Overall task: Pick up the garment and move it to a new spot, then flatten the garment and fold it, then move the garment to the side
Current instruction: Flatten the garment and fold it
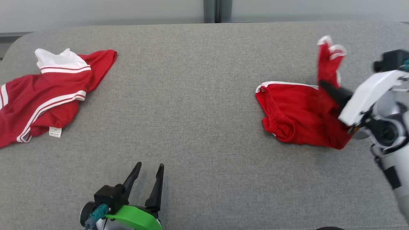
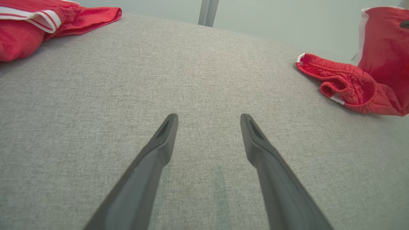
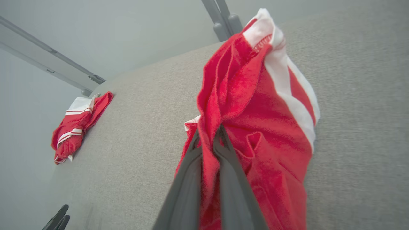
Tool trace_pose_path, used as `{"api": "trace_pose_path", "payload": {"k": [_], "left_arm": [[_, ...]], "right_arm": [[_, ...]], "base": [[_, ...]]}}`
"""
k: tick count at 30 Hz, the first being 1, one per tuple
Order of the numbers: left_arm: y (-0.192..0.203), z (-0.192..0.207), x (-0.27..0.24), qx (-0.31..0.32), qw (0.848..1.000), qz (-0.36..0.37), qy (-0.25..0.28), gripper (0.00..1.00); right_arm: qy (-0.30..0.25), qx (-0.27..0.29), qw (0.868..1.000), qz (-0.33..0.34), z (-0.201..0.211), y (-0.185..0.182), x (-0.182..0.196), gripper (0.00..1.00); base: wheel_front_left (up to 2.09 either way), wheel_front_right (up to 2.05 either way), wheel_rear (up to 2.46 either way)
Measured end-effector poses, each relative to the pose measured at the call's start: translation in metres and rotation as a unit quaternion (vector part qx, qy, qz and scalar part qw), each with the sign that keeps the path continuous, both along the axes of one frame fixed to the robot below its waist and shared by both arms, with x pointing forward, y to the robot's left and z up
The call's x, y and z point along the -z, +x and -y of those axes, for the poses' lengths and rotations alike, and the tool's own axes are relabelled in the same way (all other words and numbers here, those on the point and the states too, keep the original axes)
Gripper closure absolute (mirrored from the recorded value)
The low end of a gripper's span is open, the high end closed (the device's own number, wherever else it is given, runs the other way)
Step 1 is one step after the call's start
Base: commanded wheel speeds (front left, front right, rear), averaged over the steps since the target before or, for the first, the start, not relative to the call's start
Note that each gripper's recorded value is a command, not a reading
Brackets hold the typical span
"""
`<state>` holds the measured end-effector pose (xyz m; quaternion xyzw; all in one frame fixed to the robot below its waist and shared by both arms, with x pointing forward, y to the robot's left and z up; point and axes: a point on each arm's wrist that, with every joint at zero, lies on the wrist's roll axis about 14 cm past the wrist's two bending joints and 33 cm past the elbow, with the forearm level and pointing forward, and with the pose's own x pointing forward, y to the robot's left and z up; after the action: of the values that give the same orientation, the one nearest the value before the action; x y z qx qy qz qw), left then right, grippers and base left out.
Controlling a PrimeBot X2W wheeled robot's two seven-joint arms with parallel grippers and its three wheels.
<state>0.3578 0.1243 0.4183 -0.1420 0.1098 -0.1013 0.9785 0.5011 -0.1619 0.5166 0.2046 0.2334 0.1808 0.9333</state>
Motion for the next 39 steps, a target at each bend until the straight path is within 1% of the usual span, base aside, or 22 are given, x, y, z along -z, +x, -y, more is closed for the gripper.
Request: {"api": "trace_pose_path", "payload": {"k": [3, 6, 10, 14, 18, 19, 20, 22, 26, 28, 29, 30, 31, 32, 34, 36, 39], "left_arm": [[0.004, 0.003, -0.002, 0.006, 1.0, 0.003, 0.0, 0.0], [0.011, 0.005, -0.004, 0.01, 1.0, 0.008, 0.0, 0.0], [0.011, 0.006, 0.004, 0.015, 1.0, -0.004, 0.003, 0.0], [0.01, 0.004, 0.008, 0.012, 1.0, -0.01, 0.001, 0.0], [0.008, 0.005, 0.01, 0.012, 1.0, -0.015, 0.002, 0.0], [0.007, 0.005, 0.011, 0.013, 1.0, -0.016, 0.002, 0.0], [0.006, 0.006, 0.011, 0.014, 1.0, -0.017, 0.002, 0.0], [0.005, 0.007, 0.011, 0.015, 1.0, -0.017, 0.002, 0.0], [0.002, 0.008, 0.007, 0.014, 1.0, -0.012, 0.0, 0.0], [-0.001, 0.005, 0.006, 0.009, 1.0, -0.011, 0.0, 0.0], [-0.002, 0.003, 0.005, 0.005, 1.0, -0.01, -0.001, 0.0], [-0.003, 0.001, 0.004, 0.001, 1.0, -0.008, -0.002, 0.0], [-0.003, -0.001, 0.004, -0.003, 1.0, -0.008, -0.003, 0.0], [-0.004, -0.002, 0.004, -0.005, 1.0, -0.008, -0.003, 0.0], [-0.004, -0.001, 0.005, -0.007, 1.0, -0.01, -0.006, 0.0], [-0.006, 0.004, 0.008, -0.001, 1.0, -0.016, -0.01, 0.0], [-0.006, 0.011, 0.012, 0.005, 1.0, -0.023, -0.015, 0.0]], "right_arm": [[-0.007, -0.057, 0.998, -0.027, -0.047, -0.021, 0.025, 1.0], [-0.007, -0.078, 0.996, -0.044, -0.077, -0.032, 0.048, 1.0], [0.008, -0.073, 0.996, -0.056, -0.106, -0.036, 0.07, 1.0], [0.003, -0.058, 0.997, -0.045, -0.113, -0.029, 0.076, 1.0], [-0.008, -0.043, 0.999, -0.025, -0.111, -0.021, 0.075, 1.0], [-0.006, -0.034, 0.999, -0.017, -0.109, -0.019, 0.073, 0.85], [-0.01, -0.03, 0.999, -0.008, -0.108, -0.016, 0.07, 0.0], [-0.011, -0.028, 1.0, 0.008, -0.111, -0.015, 0.064, 0.0], [-0.007, -0.04, 0.994, 0.103, -0.121, -0.018, 0.023, 0.0], [-0.005, -0.031, 0.987, 0.158, -0.111, -0.021, 0.0, 0.0], [-0.01, -0.024, 0.982, 0.188, -0.102, -0.023, -0.012, 0.0], [-0.028, -0.016, 0.976, 0.215, -0.09, -0.025, -0.02, 0.0], [-0.049, -0.007, 0.969, 0.243, -0.075, -0.027, -0.028, 0.59], [-0.066, 0.009, 0.963, 0.262, -0.059, -0.028, -0.032, 1.0], [-0.093, 0.024, 0.96, 0.263, -0.036, -0.037, -0.021, 1.0], [-0.14, 0.037, 0.956, 0.256, -0.013, -0.046, 0.001, 1.0], [-0.178, 0.049, 0.949, 0.254, 0.0, -0.055, 0.028, 1.0]], "base": [[0.0, 0.0, 0.0], [0.0, 0.0, 0.0], [0.0, 0.0, 0.0], [0.0, 0.0, 0.0], [0.0, 0.0, 0.0], [0.0, 0.0, 0.0], [0.0, 0.0, 0.0], [0.0, 0.0, 0.0], [0.0, 0.0, 0.0], [0.0, 0.0, 0.0], [0.0, 0.0, 0.0], [0.0, 0.0, 0.0], [0.0, 0.0, 0.0], [0.0, 0.0, 0.0], [0.0, 0.0, 0.0], [0.0, 0.0, 0.0], [0.0, 0.0, 0.0]]}}
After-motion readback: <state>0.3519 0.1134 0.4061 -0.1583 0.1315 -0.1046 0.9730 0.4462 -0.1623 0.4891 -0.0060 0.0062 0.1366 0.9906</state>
